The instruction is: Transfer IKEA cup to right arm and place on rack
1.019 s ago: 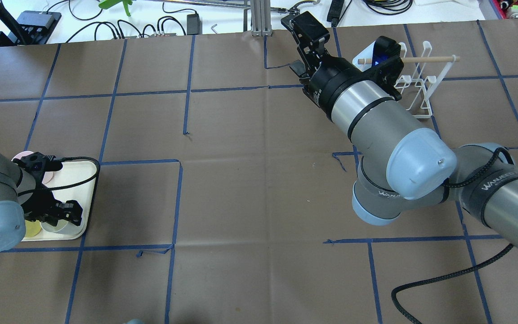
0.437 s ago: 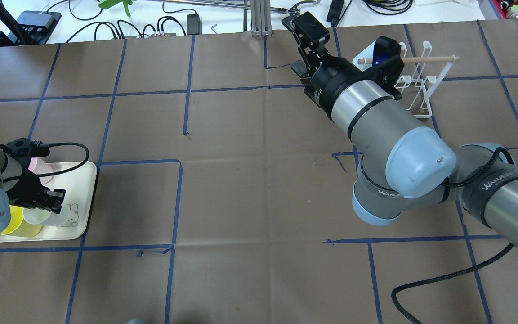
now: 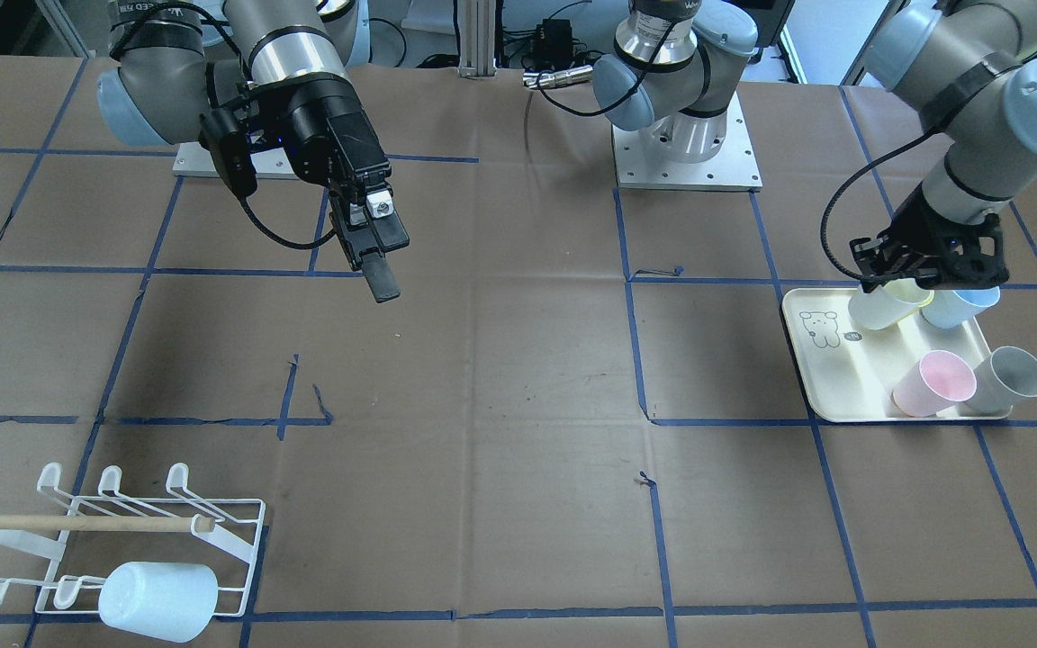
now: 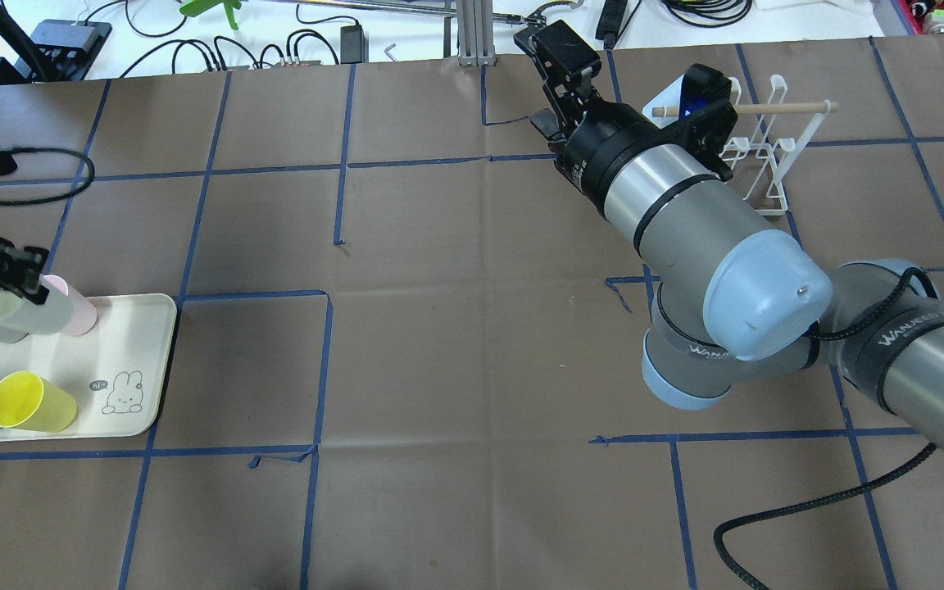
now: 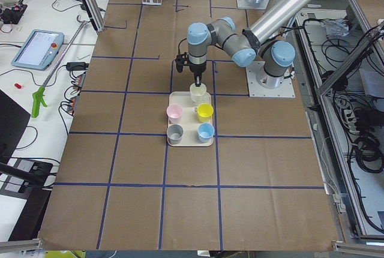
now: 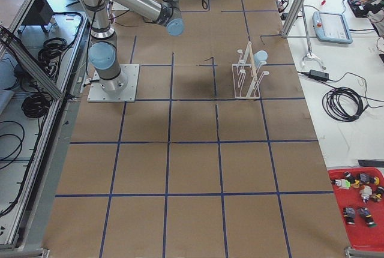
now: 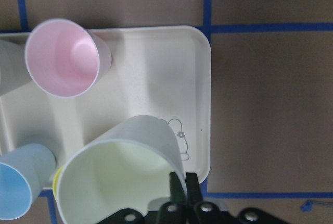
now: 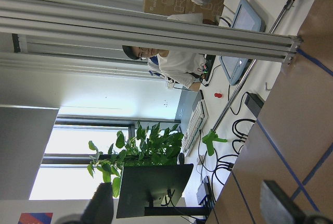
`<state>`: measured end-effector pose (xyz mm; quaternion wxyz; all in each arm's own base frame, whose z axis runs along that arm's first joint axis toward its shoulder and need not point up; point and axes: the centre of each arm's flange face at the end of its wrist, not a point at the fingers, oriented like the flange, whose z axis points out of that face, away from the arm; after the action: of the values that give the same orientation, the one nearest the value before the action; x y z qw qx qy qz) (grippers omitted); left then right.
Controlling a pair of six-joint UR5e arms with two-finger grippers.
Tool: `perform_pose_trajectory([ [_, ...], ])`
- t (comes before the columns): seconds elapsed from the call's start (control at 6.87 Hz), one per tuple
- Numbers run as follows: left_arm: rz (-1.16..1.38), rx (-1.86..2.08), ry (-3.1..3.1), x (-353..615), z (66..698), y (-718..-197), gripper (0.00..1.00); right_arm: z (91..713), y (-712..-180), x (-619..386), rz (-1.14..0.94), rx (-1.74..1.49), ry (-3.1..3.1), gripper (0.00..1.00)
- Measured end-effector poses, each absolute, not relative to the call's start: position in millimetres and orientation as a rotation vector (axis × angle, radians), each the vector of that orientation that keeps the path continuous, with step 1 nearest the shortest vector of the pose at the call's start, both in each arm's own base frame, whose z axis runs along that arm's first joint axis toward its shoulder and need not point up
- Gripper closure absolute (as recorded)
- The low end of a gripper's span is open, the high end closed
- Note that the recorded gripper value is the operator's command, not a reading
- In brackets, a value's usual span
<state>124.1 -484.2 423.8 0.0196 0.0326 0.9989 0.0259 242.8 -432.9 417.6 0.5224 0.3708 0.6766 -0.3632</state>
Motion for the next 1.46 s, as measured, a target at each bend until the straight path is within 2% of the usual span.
perform_pose_trajectory([
  [0.29,0.053,0.291,3.098,76,507,-542,1.00,424,-435,243,-0.878,0.883,1.602,0.00],
  [0.58,-0.113,0.436,3.213,8,538,-579,1.00,425,-436,243,-0.878,0.886,1.600,0.00],
  [1.02,-0.574,0.583,3.509,-64,529,-598,1.00,423,-437,243,-0.879,0.885,1.613,0.00],
  [1.46,-1.240,0.844,3.409,-110,482,-597,1.00,421,-436,243,-0.876,0.887,1.617,0.00],
])
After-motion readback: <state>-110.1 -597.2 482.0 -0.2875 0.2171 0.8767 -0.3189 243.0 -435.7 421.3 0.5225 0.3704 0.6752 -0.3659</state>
